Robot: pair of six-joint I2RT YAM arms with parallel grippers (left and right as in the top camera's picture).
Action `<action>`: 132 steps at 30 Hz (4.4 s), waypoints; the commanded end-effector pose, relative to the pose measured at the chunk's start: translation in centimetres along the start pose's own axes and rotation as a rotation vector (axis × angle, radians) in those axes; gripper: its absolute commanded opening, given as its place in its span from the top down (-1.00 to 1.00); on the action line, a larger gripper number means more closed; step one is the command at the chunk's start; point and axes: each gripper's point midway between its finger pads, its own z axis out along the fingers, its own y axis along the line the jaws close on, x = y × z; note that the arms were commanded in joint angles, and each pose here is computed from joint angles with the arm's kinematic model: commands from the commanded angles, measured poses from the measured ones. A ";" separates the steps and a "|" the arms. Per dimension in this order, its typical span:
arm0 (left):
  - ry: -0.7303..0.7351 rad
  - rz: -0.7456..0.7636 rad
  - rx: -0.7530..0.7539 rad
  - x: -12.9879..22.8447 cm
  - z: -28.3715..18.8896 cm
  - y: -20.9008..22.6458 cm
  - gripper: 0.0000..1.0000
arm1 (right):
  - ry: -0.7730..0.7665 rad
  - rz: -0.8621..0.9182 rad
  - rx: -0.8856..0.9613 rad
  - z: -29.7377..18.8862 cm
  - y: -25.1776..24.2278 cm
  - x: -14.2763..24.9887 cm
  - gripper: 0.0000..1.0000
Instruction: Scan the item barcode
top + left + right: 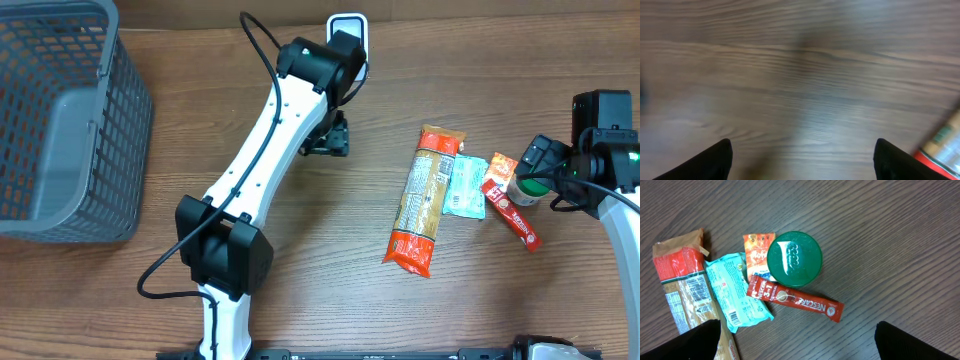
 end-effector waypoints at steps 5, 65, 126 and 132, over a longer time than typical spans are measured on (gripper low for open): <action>-0.043 -0.171 -0.116 -2.3 0.5 5.6 -0.71 | -0.025 0.010 -0.009 -0.5 0.0 -0.5 -1.00; 0.059 -0.197 0.280 -5.0 3.1 11.6 -0.99 | -0.536 -0.003 -0.367 -17.5 -1.4 2.8 -1.00; 0.059 -0.197 0.280 -5.0 3.1 11.6 -0.99 | -1.014 -0.230 -0.749 -2.2 3.8 7.8 -1.00; 0.059 -0.197 0.280 -5.0 3.1 11.6 -0.99 | -1.029 -0.244 -0.754 -2.5 3.9 7.7 -1.00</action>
